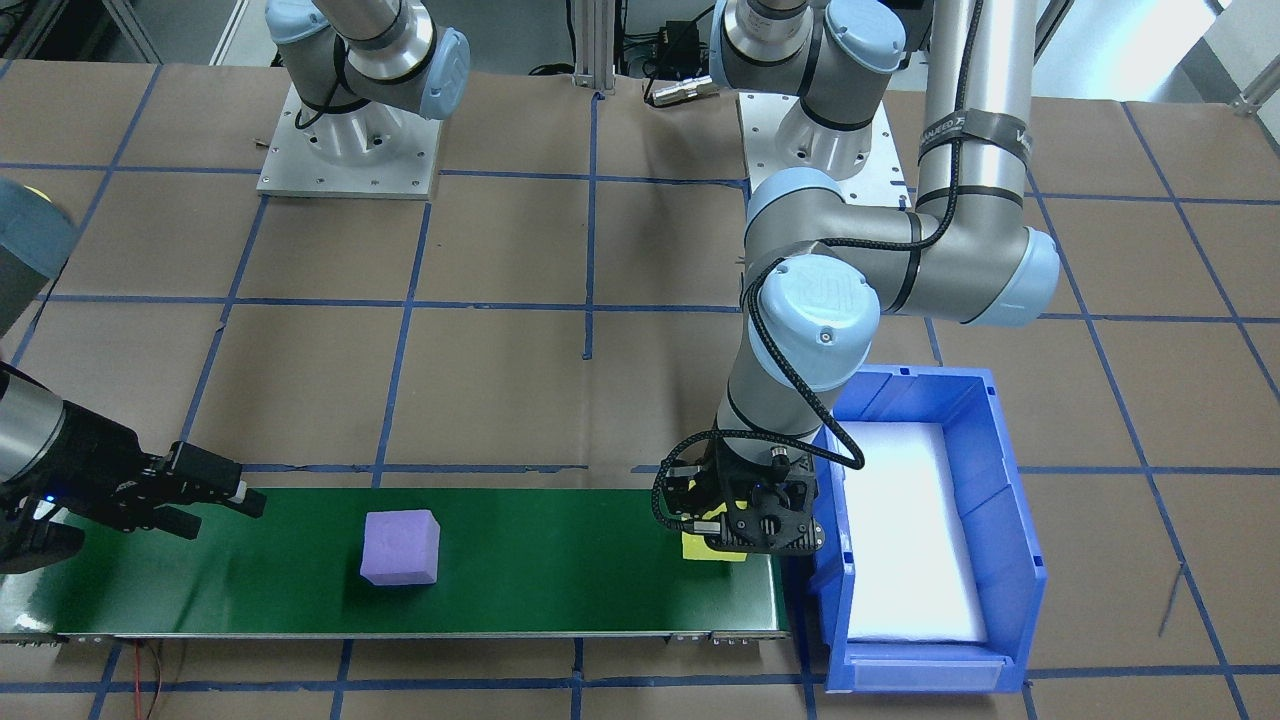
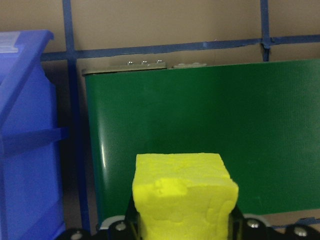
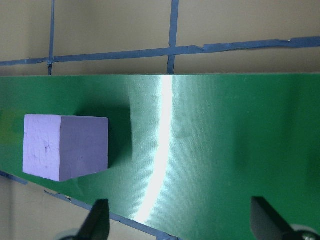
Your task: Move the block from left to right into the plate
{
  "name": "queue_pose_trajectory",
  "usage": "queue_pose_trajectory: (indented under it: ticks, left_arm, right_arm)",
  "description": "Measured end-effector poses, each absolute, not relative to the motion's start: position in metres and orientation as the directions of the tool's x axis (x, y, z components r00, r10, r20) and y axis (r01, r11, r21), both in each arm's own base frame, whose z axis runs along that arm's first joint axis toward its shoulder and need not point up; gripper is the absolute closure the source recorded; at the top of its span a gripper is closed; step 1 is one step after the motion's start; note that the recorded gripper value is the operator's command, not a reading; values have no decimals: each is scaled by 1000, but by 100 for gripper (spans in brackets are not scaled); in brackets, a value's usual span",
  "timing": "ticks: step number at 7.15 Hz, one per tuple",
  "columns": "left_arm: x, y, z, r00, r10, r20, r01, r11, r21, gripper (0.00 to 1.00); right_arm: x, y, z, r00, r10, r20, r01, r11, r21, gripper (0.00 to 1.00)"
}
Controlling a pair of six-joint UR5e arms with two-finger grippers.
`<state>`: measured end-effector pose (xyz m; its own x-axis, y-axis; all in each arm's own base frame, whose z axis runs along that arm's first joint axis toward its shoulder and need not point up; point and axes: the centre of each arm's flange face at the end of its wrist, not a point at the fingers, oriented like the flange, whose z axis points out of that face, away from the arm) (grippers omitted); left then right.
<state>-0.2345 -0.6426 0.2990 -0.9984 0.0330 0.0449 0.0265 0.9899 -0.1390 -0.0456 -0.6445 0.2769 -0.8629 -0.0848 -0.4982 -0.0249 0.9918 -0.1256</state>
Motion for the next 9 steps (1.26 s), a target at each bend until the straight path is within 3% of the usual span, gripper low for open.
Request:
queue_pose_trajectory:
  ticks: [2, 3, 4, 7, 9]
  left_arm:
    - [-235, -647, 290, -999, 25, 44, 18, 988, -153, 64]
    - [-234, -648, 284, -999, 23, 41, 16, 987, -161, 47]
    - [-235, -649, 275, -999, 22, 40, 15, 986, -165, 0]
    - [-235, -652, 279, -999, 23, 42, 15, 983, -183, 0]
    - [-214, -642, 329, -999, 8, 42, -1, 977, -213, 0]
  right_arm:
    - [-46, -644, 276, -863, -81, -499, -22, 992, -123, 1]
    - [-46, -644, 277, -864, -80, -497, -22, 992, -122, 1]
    - [-46, -644, 277, -865, -79, -496, -21, 992, -122, 1]
    - [-46, -644, 279, -865, -76, -495, -16, 992, -123, 0]
    - [-46, -644, 280, -866, -76, -494, -16, 992, -126, 0]
